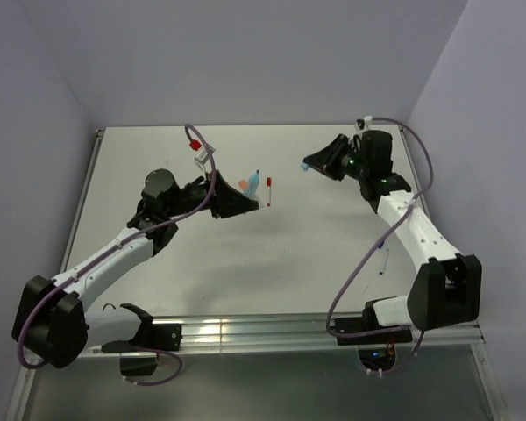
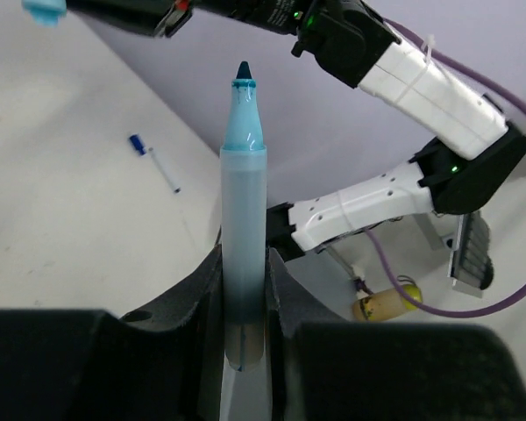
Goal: Insert the pens into the pen caps
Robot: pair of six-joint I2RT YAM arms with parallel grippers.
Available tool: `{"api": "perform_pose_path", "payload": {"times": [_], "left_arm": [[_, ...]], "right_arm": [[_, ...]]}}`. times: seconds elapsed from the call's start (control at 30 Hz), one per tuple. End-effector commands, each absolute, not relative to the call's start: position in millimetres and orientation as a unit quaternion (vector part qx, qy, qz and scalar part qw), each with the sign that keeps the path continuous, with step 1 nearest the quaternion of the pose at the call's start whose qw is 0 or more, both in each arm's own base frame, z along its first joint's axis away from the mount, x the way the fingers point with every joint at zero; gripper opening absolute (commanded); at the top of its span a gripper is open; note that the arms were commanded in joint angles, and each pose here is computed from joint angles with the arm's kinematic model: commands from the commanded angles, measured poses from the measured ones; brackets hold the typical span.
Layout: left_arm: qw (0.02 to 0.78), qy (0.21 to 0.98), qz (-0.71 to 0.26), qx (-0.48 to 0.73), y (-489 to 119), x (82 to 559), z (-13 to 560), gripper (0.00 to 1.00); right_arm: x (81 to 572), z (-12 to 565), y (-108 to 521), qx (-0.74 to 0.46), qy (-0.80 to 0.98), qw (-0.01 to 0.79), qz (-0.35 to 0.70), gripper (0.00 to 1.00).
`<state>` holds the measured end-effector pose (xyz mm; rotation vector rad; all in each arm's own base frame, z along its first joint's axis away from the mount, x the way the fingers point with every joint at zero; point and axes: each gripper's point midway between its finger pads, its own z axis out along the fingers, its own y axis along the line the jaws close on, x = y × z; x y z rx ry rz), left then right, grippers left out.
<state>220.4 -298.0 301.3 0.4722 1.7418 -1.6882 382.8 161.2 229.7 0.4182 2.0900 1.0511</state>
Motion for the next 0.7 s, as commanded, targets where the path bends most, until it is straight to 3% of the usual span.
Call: {"api": "perform_pose_path", "payload": {"times": [0.0,0.13,0.37,0.67], "left_arm": [[0.367,0.568,-0.701,0.228,-314.0,206.8,365.9,0.0],[0.353,0.524,-0.732,0.256,-344.6,190.8,380.8,0.0],[0.337,0.493,-0.754,0.275,-354.1,178.6,383.3,0.0],[0.352,0.516,-0.729,0.281,-350.6,177.9,368.1,0.0]], "right_arm": [[363.2,356.5,178.2,0.037,0.729,0.487,0.48,0.0],[324.7,419.9,190.4,-0.028,0.648,0.519,0.557,0.0],[285.0,432.3,196.1,-0.055,0.599,0.507,0.617,0.0],[271.0,431.5,208.3,-0.071,0.594,0.499,0.627,0.0]]}}
